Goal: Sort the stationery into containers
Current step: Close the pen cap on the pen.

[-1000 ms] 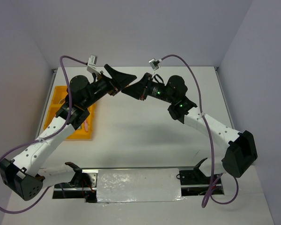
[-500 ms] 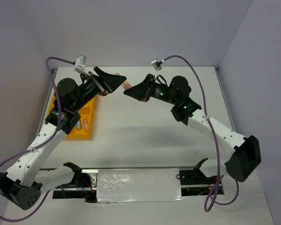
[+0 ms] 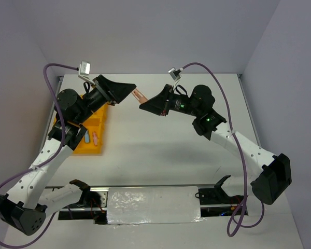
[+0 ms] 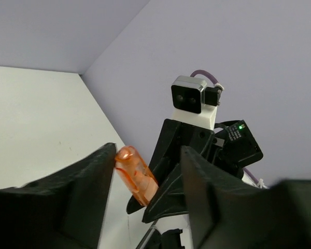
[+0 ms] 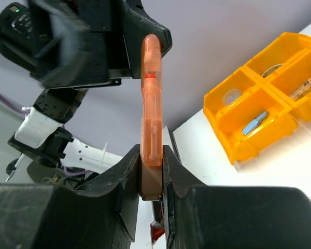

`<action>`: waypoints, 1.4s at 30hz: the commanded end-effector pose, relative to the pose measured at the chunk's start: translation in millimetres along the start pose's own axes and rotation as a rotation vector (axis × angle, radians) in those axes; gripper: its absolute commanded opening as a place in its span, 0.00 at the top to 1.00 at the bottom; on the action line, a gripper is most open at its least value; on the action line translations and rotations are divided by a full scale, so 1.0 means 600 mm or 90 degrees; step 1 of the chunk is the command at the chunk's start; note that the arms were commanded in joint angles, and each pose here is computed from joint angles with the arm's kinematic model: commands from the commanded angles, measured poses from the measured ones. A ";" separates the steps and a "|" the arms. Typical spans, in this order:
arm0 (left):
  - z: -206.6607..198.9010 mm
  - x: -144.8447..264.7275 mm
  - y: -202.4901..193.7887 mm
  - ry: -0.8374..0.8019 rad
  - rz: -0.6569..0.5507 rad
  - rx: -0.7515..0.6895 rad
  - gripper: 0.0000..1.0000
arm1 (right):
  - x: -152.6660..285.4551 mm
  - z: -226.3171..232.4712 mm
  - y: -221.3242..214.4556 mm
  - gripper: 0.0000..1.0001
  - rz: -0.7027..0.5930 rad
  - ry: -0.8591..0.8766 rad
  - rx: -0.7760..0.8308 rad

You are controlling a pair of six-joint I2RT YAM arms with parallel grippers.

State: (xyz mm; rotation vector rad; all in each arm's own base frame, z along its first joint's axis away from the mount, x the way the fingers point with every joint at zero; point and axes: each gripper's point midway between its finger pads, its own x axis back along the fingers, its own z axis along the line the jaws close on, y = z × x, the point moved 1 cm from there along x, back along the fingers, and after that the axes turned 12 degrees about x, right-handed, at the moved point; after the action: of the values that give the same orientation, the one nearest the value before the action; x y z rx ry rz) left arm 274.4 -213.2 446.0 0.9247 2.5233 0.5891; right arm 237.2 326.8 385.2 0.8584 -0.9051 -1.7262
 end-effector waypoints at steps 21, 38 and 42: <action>0.013 -0.008 -0.025 -0.042 0.040 0.023 1.00 | 0.003 0.045 0.074 1.00 -0.049 0.051 0.024; 0.059 0.014 -0.123 -0.016 0.124 0.010 1.00 | -0.079 0.060 0.181 1.00 -0.100 0.117 0.032; 0.069 0.018 -0.171 -0.008 0.171 0.002 1.00 | -0.110 0.066 0.208 1.00 -0.080 0.124 0.048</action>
State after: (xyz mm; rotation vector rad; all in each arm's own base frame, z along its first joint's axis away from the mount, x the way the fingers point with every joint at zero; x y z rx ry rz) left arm 292.6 -188.1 454.8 0.5605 2.5277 0.5151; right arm 263.1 363.8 438.4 0.8681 -0.7359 -1.5593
